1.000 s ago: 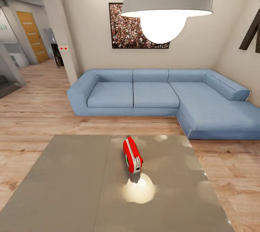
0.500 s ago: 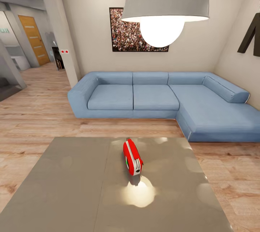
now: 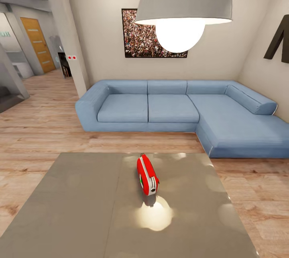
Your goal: Turn on the radio receiver that's on the table in the living room.
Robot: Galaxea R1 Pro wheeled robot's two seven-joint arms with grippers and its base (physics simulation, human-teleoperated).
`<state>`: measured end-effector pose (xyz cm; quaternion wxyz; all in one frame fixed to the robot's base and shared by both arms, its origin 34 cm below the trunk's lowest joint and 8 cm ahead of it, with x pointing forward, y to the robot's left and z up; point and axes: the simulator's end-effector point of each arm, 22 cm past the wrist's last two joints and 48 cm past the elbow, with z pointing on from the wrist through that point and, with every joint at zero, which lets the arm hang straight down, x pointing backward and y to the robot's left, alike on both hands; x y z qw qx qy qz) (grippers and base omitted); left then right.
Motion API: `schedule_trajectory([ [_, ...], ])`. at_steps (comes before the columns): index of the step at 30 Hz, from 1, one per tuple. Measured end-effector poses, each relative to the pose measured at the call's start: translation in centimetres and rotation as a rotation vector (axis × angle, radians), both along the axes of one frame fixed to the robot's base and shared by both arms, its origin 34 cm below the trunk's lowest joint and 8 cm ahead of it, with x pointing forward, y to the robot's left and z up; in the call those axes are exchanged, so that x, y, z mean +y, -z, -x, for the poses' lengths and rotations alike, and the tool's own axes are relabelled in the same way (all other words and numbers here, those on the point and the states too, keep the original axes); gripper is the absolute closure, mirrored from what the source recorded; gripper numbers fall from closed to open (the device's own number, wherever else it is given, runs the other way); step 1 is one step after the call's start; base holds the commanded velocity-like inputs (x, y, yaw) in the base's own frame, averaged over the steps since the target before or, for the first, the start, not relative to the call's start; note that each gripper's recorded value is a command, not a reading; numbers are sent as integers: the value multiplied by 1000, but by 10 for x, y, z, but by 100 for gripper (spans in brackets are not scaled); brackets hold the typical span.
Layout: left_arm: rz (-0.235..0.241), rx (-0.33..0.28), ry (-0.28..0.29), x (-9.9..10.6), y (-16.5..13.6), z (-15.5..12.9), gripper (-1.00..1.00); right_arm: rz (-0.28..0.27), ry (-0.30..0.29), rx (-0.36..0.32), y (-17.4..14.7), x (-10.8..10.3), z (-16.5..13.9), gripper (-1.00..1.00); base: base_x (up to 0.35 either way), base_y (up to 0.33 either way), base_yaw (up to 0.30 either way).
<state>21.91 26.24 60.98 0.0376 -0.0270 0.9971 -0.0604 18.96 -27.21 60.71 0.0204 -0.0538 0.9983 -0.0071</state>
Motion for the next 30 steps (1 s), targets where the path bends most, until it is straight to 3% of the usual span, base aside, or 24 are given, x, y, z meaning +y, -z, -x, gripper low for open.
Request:
schedule_trajectory([
  [30,0,0,0,0,0,0,100,7,-11,0,0,-6,-1,-100,0,0,0],
])
